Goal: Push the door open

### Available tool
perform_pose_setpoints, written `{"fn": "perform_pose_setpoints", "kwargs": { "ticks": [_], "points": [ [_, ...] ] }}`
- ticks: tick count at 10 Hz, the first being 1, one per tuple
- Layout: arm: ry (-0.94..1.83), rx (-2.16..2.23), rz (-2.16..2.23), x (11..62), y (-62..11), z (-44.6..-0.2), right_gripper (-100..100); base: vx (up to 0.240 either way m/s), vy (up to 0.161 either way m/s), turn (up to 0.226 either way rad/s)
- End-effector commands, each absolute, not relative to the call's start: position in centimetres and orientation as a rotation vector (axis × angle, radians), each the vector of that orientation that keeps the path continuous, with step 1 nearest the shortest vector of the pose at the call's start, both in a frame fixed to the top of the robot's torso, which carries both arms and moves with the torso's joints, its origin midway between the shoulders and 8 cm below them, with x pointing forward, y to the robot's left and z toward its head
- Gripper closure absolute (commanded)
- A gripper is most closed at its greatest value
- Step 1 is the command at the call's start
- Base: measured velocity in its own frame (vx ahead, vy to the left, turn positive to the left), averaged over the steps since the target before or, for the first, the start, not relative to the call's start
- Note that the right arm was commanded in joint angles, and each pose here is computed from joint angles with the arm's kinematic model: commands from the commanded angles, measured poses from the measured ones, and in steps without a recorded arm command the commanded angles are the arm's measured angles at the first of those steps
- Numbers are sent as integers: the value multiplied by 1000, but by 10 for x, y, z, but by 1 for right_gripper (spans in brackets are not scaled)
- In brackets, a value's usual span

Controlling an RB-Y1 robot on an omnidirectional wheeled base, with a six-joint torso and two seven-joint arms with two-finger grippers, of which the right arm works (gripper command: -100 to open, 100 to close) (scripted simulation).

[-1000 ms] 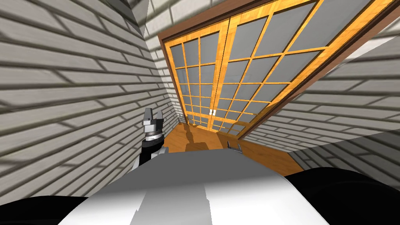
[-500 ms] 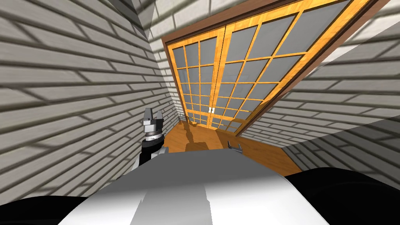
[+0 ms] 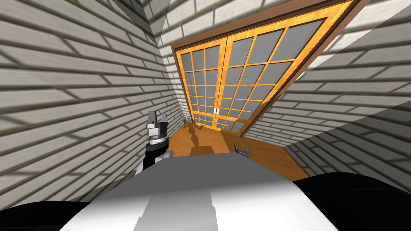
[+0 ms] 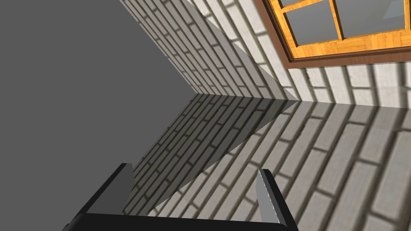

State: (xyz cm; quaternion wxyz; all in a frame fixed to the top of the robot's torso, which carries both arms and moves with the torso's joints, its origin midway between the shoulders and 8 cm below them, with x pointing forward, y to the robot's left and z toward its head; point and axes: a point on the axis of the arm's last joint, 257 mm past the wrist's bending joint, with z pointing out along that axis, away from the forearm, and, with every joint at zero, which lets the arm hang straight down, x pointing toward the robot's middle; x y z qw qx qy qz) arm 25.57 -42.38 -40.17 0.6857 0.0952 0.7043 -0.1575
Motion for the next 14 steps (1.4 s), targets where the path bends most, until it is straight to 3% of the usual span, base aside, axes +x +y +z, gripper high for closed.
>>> {"fn": "perform_pose_setpoints", "kwargs": {
  "ticks": [1,8,14],
  "points": [
    [1580,212,-359,259,-428,-403,-100,-217,-11,1],
    [1590,219,-385,281,-446,-410,-100,-194,-9,2],
    [1597,242,-400,305,-456,-416,-100,-68,3,0]
  ]
}}
